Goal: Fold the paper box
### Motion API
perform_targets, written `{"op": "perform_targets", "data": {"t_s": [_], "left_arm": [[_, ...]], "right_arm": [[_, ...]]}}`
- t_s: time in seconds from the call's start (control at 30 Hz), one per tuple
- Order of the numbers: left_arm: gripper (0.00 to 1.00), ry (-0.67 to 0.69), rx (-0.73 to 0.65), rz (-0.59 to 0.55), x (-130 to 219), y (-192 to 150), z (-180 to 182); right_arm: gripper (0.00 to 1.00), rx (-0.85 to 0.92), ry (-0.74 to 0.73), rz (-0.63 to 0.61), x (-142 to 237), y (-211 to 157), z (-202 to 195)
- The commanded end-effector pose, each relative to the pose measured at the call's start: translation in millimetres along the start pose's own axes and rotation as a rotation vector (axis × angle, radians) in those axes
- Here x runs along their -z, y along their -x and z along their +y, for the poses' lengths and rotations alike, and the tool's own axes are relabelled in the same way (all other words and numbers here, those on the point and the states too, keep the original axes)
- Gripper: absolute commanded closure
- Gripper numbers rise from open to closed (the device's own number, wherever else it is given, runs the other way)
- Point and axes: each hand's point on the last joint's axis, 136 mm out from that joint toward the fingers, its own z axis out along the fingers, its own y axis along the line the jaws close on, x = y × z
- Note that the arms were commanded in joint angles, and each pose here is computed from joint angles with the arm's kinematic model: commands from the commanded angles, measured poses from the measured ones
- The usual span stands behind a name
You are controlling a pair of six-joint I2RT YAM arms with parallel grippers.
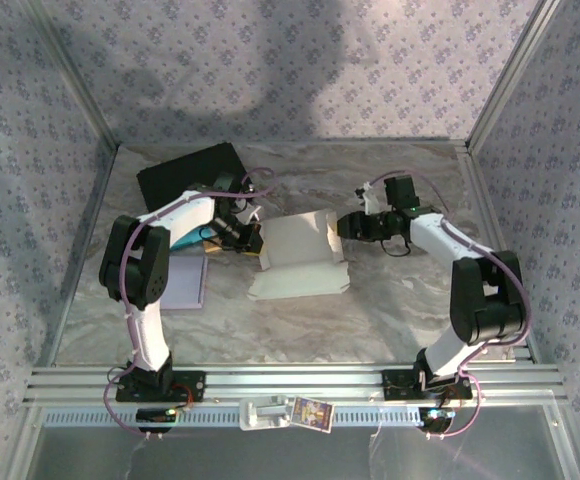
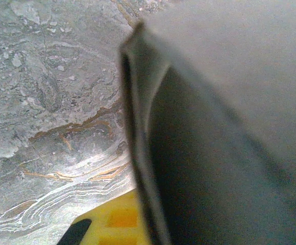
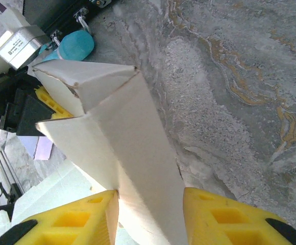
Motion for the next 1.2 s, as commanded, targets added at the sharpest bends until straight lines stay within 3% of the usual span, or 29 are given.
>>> {"op": "perform_targets", "data": {"t_s": [0.0, 0.4, 0.7, 0.97, 1.17], "left_arm": [[1.0, -0.026, -0.033, -0.005, 3, -1, -10], [1.0, -0.001, -0.068, 0.01, 0, -3, -16], [1.0, 0.03, -0.081, 0.007, 0, 0, -22], [1.0, 0.05, -0.091, 0.011, 0, -2, -27], [1.0, 0.062, -0.095, 0.015, -1, -3, -28]], "right_arm": [[0.6, 0.034, -0.018, 0.021, -5, 3, 1], [0.62, 0.115, -0.158, 0.066, -20, 3, -7], [0.77, 0.159, -0.433, 0.15, -28, -12, -35], [0.97, 0.163, -0.621, 0.132, -29, -16, -47], [0.88, 0.136, -0.682, 0.142, -31, -21, -53]]}}
